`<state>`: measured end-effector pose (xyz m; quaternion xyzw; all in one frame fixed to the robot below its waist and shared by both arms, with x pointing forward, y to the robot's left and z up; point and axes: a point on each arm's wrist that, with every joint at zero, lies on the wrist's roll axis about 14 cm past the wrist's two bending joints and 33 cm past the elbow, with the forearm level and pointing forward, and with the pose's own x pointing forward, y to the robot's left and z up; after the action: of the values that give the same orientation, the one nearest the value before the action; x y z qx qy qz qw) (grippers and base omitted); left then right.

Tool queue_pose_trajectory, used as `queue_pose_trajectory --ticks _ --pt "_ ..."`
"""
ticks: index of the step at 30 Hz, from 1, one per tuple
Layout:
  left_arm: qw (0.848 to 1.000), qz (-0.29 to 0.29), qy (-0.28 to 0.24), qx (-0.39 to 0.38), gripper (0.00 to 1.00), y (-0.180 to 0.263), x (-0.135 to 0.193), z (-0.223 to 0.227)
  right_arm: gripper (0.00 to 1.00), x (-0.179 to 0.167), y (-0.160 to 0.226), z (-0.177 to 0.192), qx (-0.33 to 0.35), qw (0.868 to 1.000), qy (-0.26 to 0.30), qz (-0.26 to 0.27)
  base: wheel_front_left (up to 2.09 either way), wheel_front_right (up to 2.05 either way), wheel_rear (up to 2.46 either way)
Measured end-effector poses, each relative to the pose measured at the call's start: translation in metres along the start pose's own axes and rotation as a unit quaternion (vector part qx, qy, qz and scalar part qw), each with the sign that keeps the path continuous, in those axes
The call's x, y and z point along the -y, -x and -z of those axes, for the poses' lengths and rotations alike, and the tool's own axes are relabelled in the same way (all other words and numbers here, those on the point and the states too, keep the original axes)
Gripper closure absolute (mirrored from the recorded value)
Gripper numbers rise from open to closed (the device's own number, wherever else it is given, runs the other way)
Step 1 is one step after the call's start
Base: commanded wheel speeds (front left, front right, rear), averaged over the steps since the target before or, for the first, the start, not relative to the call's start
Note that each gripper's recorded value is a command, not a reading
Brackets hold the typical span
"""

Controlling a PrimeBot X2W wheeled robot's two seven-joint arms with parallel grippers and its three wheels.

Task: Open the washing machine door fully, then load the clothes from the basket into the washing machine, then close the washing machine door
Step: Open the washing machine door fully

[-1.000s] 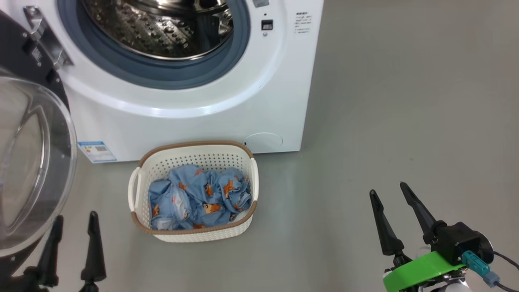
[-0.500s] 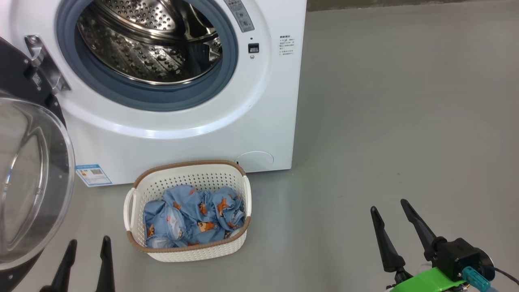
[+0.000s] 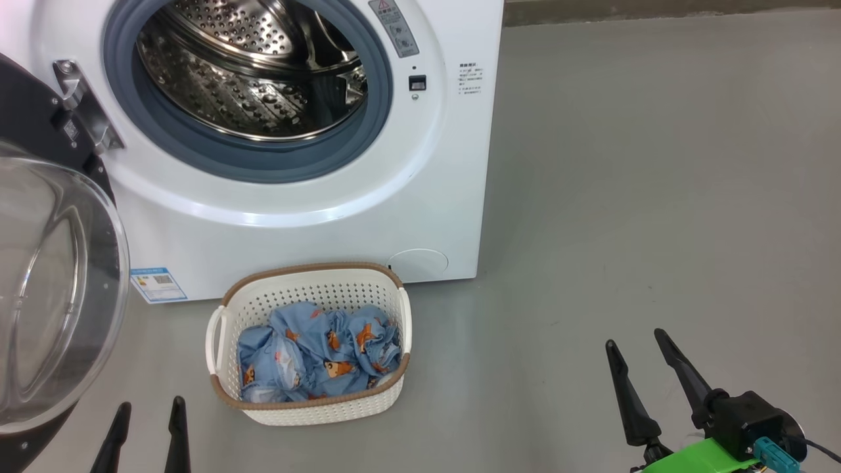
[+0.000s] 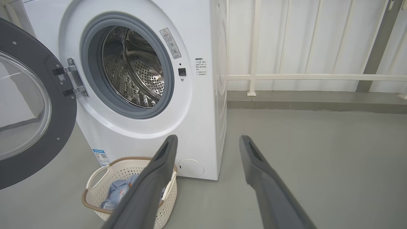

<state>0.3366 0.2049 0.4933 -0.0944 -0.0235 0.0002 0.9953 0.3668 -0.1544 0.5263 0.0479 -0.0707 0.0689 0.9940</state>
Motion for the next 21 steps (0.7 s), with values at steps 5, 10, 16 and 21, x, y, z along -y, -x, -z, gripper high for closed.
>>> queue_pose_trajectory --ticks 5,10,16,21 --pt "1.0 0.0 0.0 -0.002 0.0 0.0001 -0.0002 0.0012 0.0 0.0004 -0.0004 0.0007 -0.001 1.0 0.0 0.0 0.0 0.0 0.0" --pt "1.0 -0.001 0.0 -0.002 0.0 0.0014 -0.0009 0.0014 0.0 -0.0001 -0.001 -0.0001 0.0 1.0 0.0 0.0 0.0 0.0 0.0" --pt "1.0 0.0 -0.003 -0.005 0.0 0.0013 -0.0017 0.0027 0.0 -0.0004 -0.0023 0.0017 -0.002 1.0 0.0 -0.001 0.0 0.0 0.0" --pt "1.0 -0.002 -0.004 -0.009 0.0 0.0013 -0.0035 0.0044 0.0 -0.0011 -0.0034 0.0041 -0.005 1.0 -0.001 -0.002 0.0 0.0 0.0"
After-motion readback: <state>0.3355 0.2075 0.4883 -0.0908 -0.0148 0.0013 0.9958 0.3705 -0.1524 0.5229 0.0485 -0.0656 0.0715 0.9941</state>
